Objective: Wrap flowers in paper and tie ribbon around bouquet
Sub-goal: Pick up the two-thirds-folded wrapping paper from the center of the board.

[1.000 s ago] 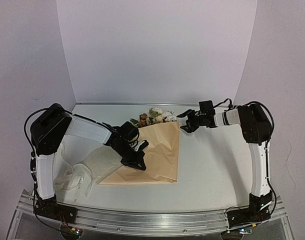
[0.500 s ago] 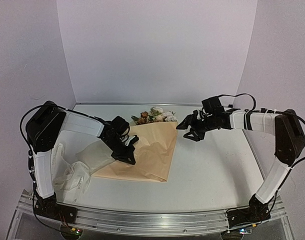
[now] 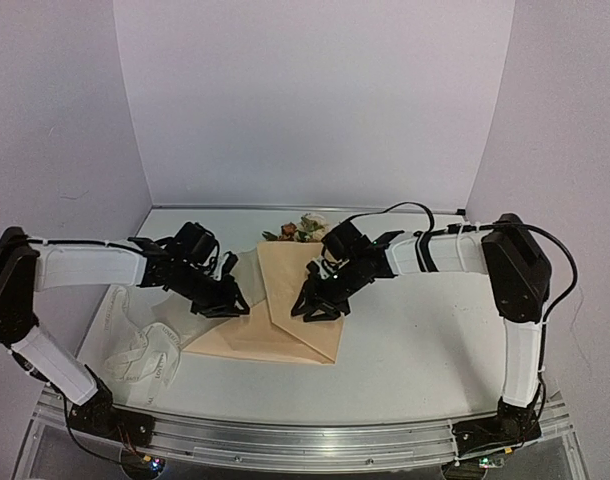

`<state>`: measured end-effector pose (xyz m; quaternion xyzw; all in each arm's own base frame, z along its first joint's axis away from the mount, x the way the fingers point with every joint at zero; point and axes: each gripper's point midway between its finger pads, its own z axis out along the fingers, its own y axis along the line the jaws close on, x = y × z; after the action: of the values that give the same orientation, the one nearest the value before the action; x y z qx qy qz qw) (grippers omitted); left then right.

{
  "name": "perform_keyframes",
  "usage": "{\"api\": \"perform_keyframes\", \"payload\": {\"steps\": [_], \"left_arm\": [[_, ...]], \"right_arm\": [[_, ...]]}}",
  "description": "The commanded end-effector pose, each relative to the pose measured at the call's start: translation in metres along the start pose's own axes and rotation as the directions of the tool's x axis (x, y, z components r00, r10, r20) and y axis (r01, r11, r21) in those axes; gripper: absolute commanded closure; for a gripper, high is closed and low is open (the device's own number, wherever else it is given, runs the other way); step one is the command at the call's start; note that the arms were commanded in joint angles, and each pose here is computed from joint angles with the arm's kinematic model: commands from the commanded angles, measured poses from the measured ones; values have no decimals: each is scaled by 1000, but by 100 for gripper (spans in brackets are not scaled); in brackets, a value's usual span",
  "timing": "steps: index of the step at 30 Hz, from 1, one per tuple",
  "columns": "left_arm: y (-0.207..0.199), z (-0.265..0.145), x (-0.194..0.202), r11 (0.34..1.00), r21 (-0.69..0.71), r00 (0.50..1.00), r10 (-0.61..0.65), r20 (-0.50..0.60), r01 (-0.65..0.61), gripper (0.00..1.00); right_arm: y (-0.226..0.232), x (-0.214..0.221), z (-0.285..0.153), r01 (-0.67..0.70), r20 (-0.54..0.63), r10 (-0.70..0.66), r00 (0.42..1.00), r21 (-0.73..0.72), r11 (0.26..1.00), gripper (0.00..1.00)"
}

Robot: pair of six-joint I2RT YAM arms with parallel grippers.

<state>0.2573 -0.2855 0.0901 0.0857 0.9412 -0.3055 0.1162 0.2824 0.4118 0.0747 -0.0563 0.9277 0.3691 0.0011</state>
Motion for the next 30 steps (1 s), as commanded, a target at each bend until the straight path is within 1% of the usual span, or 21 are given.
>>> {"api": "perform_keyframes", "payload": {"steps": [1, 5, 7, 9, 12, 16, 20, 23, 26, 30], "left_arm": [[29, -20, 30, 960, -50, 960, -272, 71, 276, 73], [64, -36, 69, 887, -119, 894, -433, 118, 445, 70], [74, -43, 81, 864, -116, 869, -474, 143, 491, 68], [76, -44, 87, 852, -102, 855, -498, 147, 513, 67], [80, -41, 89, 848, -107, 852, -502, 149, 519, 63], [81, -30, 84, 849, -81, 848, -507, 154, 522, 59], [83, -17, 80, 853, -82, 853, -501, 145, 515, 57], [85, -11, 72, 858, -82, 858, -493, 146, 507, 57], [91, -11, 61, 858, -88, 856, -486, 176, 506, 56], [100, -12, 50, 845, -73, 837, -508, 205, 530, 57]], "right_arm": [[10, 10, 19, 16, -61, -16, 998, -13, 1000, 64], [0, 13, 35, -2, -83, 4, 997, 19, 1000, 65], [-6, 16, 41, -17, -88, 21, 996, 42, 999, 66], [-15, 20, 45, -32, -89, 39, 995, 74, 997, 66], [-31, 27, 51, -53, -85, 65, 994, 132, 990, 67], [-58, 27, 47, -80, -25, 88, 996, 230, 970, 69], [-89, 25, 32, -114, 55, 101, 993, 376, 920, 71], [-109, 22, 20, -151, 118, 110, 987, 444, 883, 72], [-116, 17, 12, -180, 152, 123, 981, 455, 872, 72], [-103, 15, 20, -188, 128, 148, 981, 405, 895, 71]]}}
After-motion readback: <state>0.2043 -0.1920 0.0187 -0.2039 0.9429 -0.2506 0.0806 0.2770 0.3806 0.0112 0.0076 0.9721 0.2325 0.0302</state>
